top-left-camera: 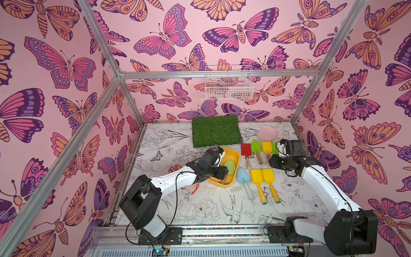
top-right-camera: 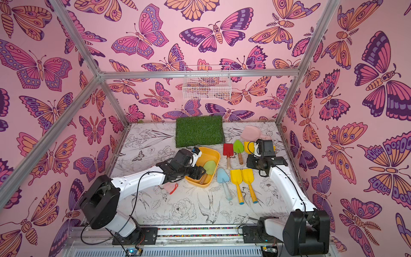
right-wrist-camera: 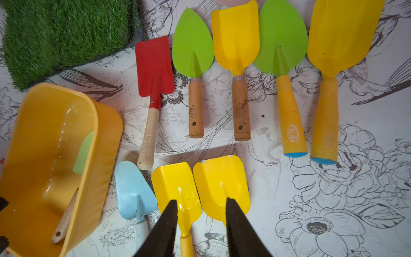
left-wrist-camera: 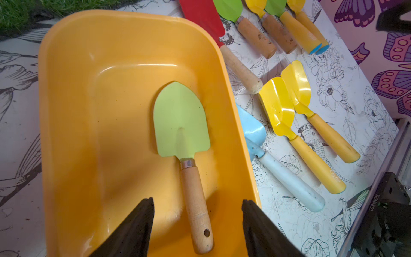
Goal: Take the shovel out of the storage box
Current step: Place the shovel at the center of the board, then pick up the shovel from the storage box.
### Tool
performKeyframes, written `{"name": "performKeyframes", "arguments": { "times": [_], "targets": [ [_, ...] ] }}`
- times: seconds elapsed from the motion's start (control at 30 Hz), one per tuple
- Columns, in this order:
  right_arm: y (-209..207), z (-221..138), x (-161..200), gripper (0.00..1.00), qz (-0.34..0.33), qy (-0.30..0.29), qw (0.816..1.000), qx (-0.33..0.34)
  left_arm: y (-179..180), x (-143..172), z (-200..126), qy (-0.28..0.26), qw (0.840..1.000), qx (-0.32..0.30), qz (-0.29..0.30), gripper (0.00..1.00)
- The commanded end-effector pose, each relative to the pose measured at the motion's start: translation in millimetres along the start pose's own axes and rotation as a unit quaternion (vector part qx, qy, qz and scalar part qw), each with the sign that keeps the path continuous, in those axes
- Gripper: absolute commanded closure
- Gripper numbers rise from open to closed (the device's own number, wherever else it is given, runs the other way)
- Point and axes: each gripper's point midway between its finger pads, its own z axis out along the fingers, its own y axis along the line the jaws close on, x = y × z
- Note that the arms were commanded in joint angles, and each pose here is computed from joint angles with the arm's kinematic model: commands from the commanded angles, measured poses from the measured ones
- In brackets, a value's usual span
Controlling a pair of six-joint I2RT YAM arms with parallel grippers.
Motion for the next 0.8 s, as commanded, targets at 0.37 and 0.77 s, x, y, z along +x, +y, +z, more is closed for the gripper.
{"name": "performKeyframes", "arguments": {
  "times": [0.37,0.77],
  "targets": [
    [20.2,-0.4,16.0,0.6,-0.005,0.021,0.999,-0.036,20.5,31.2,36.2,0.121,0.991,-0.049,-0.018,0.4],
    [22.0,-6.4,15.5,0.6,-0.015,0.012,0.999,-0.041,22.2,46.0,68.3,0.173,0.983,-0.05,-0.024,0.47]
  ]
}}
